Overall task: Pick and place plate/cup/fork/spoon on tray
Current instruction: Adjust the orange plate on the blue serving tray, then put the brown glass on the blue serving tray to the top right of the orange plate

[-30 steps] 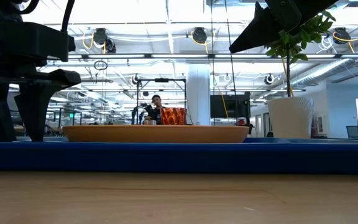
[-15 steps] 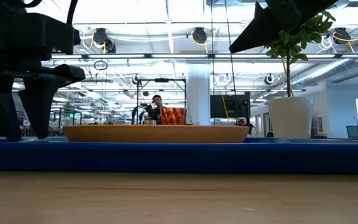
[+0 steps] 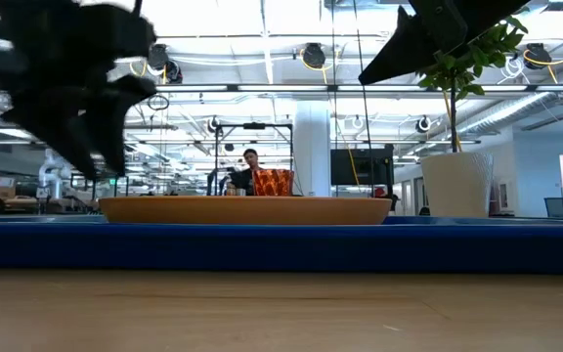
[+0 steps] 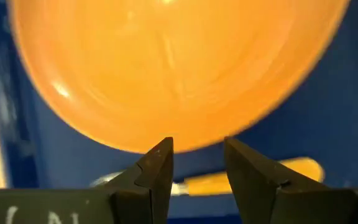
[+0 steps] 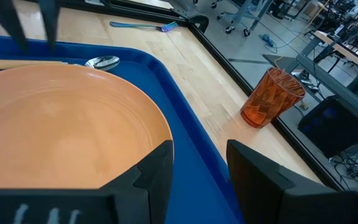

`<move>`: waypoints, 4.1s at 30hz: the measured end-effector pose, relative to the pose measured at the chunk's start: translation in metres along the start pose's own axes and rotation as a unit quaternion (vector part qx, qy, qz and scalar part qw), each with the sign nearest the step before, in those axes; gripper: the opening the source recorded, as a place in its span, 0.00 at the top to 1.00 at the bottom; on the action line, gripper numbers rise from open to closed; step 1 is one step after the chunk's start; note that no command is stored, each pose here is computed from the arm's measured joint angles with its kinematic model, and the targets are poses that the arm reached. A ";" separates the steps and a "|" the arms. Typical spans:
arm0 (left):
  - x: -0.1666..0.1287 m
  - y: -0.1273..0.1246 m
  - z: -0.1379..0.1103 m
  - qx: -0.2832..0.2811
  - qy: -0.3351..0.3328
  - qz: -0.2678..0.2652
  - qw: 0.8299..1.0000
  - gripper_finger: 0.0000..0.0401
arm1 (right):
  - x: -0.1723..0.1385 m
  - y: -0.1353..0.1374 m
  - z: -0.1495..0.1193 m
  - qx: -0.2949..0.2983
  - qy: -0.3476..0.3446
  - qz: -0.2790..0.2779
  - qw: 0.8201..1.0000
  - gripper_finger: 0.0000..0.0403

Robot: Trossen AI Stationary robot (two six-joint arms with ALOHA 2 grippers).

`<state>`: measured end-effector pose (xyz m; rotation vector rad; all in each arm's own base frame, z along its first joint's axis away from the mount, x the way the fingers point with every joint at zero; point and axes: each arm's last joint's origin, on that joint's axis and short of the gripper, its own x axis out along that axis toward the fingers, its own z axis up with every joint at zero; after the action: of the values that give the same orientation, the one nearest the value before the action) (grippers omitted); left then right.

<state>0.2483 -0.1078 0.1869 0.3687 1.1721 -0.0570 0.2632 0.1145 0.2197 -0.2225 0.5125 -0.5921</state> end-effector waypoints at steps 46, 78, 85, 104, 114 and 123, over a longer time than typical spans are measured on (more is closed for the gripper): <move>0.040 0.041 0.008 -0.017 0.016 0.017 1.000 0.64 | 0.000 0.001 0.003 0.009 -0.008 0.005 1.000 0.64; -0.158 0.135 -0.047 -0.073 -0.423 0.147 0.891 0.64 | 0.155 -0.148 0.128 -0.082 0.022 0.086 0.993 0.57; -0.130 0.147 -0.056 -0.019 -0.410 0.076 0.909 0.64 | 0.223 -0.161 0.093 -0.127 0.142 0.136 0.972 0.57; -0.108 0.204 -0.101 -0.029 -0.478 0.104 0.871 0.64 | 0.265 -0.221 0.071 -0.098 0.145 0.155 0.972 0.57; -0.106 0.214 -0.109 -0.057 -0.495 0.062 0.865 0.64 | 0.276 -0.229 0.059 -0.062 0.145 0.189 0.969 0.57; -0.093 0.219 -0.107 -0.075 -0.481 0.040 0.873 0.64 | 0.295 -0.220 0.038 -0.049 0.170 0.203 0.963 0.57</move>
<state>0.1677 0.1170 0.2909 0.1987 0.1642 -0.0659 0.3884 -0.2339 0.2109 -0.1026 0.8952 -0.2020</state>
